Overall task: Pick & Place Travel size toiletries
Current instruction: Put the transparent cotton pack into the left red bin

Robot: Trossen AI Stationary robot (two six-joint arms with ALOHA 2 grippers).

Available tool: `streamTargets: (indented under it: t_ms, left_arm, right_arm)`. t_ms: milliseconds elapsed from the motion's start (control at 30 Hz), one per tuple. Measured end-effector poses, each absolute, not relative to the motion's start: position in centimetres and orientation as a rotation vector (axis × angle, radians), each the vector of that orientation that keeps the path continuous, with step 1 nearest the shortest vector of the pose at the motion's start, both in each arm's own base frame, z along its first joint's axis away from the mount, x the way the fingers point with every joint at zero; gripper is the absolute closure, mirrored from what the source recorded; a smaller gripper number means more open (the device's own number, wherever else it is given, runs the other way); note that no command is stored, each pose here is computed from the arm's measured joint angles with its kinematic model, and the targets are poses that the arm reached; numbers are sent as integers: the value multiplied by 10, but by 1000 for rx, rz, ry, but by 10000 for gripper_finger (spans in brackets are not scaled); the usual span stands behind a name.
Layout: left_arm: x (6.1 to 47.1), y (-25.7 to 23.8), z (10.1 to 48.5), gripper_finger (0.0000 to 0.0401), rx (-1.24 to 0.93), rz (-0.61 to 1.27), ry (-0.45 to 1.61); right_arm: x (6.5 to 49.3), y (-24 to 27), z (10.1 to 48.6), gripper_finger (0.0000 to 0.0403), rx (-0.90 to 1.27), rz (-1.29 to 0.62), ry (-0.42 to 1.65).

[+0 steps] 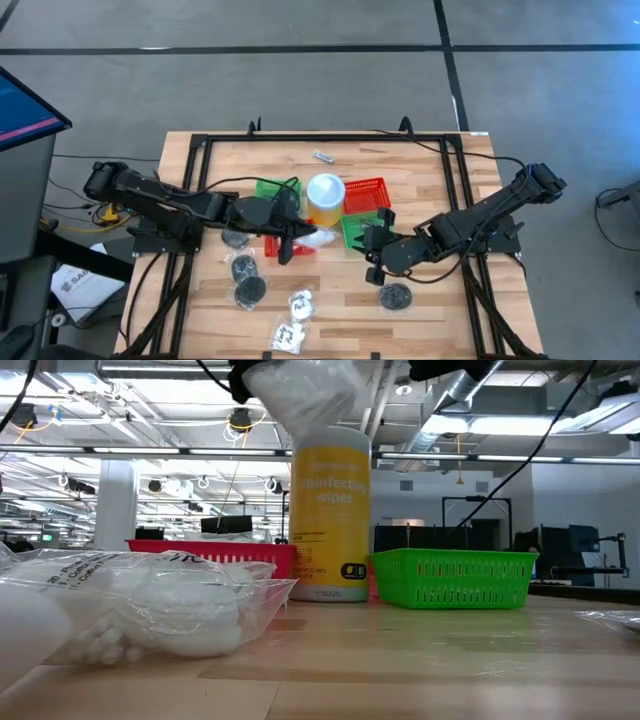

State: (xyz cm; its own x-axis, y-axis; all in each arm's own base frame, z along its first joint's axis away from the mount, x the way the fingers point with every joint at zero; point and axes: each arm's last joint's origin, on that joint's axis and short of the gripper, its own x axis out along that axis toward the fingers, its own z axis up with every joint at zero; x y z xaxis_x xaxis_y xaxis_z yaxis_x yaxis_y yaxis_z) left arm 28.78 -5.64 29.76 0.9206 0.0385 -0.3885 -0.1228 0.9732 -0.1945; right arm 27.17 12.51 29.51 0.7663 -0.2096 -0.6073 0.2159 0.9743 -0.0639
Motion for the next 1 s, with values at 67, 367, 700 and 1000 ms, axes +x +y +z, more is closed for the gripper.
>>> streamTargets:
  t_ms: [67,367,700,1000]
  left_arm:
    - [282,-55,297,401,-219,97,429]
    - [275,-54,286,401,-180,159,550]
    - [268,-52,277,401,-145,200,667]
    - [264,-50,264,401,-127,219,721]
  right_arm:
    - [272,125,295,327,9,-232,660]
    - [271,125,295,327,16,-235,663]
    - [271,125,295,327,16,-235,664]
    - [271,125,295,327,17,-232,665]
